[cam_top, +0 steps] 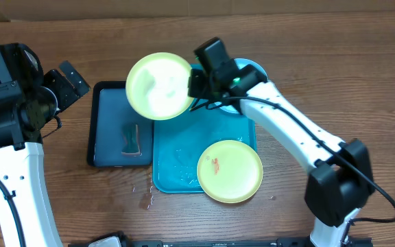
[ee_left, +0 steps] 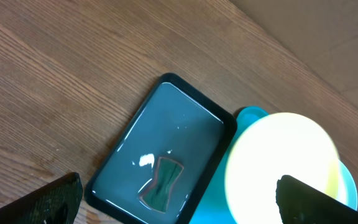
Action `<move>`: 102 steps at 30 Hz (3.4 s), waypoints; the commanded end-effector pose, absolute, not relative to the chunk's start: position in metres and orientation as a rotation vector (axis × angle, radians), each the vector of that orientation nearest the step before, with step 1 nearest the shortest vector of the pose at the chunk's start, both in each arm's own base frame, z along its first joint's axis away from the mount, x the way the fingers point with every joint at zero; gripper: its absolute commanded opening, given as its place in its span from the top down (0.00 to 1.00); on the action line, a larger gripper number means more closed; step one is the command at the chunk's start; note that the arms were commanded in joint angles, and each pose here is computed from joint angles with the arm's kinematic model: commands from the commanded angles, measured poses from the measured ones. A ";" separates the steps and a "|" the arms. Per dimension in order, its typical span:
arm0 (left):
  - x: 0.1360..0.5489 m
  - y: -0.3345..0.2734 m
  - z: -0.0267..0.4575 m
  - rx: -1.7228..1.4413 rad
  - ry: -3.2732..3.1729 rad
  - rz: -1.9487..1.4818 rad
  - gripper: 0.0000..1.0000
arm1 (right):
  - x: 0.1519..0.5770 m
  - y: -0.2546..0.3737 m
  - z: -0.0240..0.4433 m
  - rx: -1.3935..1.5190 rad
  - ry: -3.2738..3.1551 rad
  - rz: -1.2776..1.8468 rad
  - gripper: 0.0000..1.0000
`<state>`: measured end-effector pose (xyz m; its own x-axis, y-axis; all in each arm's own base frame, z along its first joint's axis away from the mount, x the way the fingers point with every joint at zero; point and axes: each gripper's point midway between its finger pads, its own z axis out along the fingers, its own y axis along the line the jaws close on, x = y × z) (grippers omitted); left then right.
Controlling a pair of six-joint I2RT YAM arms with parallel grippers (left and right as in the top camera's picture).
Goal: Clean dirty plates on tray and stack at the side
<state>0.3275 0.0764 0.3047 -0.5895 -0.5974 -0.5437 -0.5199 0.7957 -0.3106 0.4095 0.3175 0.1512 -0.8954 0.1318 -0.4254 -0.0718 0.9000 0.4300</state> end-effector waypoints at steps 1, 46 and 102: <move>0.330 0.076 0.305 -0.832 2.328 -0.168 0.00 | 0.415 0.337 0.164 0.003 2.536 0.644 0.96; 0.330 0.076 0.305 -0.832 2.328 -0.168 0.00 | 0.441 0.446 0.223 -0.778 1.717 0.135 0.96; 0.330 0.076 0.305 -0.832 2.328 -0.168 0.00 | 0.441 0.439 0.338 -0.753 1.219 -0.351 0.96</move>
<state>0.3276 0.0758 0.3048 -0.5902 -0.5978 -0.5425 -0.5182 0.7958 -0.3132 0.4420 0.4444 0.3202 0.3390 -0.6457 -0.6842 -0.1786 0.6698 -0.7207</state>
